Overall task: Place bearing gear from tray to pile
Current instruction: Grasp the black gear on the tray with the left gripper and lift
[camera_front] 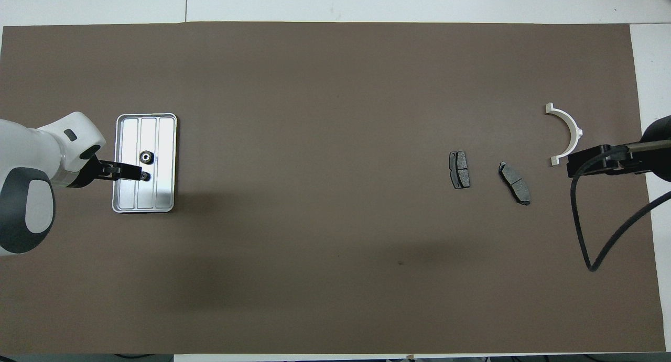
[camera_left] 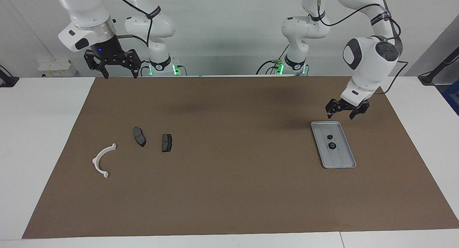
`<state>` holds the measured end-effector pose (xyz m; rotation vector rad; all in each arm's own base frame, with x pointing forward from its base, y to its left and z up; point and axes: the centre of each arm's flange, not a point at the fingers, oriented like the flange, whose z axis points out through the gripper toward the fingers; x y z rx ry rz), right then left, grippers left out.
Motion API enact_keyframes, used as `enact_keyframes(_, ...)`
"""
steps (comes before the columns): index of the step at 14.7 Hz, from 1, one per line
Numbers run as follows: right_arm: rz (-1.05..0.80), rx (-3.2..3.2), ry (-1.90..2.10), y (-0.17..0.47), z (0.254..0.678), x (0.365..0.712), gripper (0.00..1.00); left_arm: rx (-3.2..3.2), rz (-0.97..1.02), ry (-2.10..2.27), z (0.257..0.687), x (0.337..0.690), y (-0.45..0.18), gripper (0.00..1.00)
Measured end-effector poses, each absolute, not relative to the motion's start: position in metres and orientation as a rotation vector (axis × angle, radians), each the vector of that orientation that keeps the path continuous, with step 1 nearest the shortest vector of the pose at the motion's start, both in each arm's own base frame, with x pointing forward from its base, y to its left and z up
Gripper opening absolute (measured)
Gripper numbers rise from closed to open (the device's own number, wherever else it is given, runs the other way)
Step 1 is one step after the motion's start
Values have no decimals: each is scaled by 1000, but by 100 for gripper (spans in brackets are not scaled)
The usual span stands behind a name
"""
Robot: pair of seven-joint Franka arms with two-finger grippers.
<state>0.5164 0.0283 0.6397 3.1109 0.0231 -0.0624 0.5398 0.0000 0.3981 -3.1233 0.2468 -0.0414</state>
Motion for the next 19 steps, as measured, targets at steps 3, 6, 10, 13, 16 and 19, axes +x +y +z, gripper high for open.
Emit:
enact_keyframes(3, -47, 3114, 23, 28, 641, 517, 100, -3112, -44, 275, 365, 546, 13, 100)
enact_keyframes(6, -23, 3116, 22, 28, 642, 519, 100, -3105, -38, 274, 336, 552, 21, 99)
enact_keyframes(10, -18, 3132, 24, 30, 642, 520, 100, -3096, -40, 295, 306, 559, 15, 98)
enact_keyframes(13, -17, 3141, 24, 31, 642, 520, 100, -3095, -36, 301, 302, 559, 13, 94)
enact_keyframes(16, 5, 3145, 24, 31, 643, 521, 100, -3096, -32, 297, 300, 559, 13, 81)
enact_keyframes(19, 15, 3145, 24, 32, 644, 522, 100, -3098, -18, 291, 297, 559, 5, 72)
